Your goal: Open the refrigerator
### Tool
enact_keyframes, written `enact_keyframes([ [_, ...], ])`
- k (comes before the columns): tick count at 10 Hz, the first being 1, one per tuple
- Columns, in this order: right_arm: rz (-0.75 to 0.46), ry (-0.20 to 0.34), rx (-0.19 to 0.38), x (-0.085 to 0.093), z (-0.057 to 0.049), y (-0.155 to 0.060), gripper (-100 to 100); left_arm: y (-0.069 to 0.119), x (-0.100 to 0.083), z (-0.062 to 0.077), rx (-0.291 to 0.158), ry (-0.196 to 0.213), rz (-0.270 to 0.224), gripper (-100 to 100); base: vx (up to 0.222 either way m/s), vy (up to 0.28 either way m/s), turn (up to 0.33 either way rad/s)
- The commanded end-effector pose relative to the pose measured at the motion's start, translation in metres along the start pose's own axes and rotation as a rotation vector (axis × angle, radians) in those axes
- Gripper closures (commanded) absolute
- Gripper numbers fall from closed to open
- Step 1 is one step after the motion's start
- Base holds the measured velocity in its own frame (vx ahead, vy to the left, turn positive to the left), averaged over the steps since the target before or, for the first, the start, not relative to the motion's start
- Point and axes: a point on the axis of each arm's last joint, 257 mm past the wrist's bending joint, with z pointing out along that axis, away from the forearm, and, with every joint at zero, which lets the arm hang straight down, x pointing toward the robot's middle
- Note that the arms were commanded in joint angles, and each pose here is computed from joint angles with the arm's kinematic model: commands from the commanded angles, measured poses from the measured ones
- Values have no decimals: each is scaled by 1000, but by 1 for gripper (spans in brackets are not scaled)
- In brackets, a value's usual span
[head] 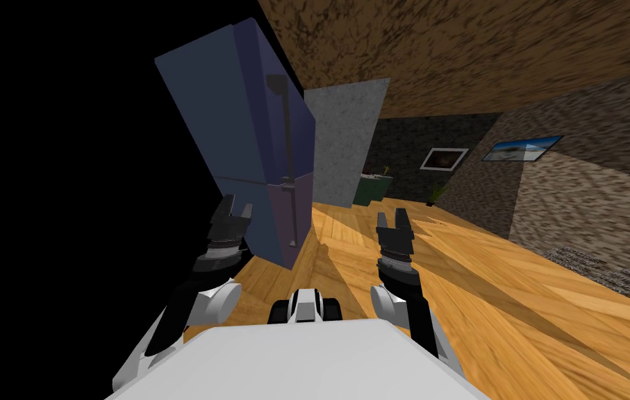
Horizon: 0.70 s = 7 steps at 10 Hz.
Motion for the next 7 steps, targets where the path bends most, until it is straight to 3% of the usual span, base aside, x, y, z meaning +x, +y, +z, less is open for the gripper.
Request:
enact_keyframes([
  [1, 0, 0, 0, 0, 0, 0, 0, 10, 4, 5, -48, 14, -12, -100, 61, -10, -31],
  [7, 0, 0, 0, 0, 0, 0, 0, 26, 11, 12, -132, 32, -34, -100, 48, 0, -19],
])
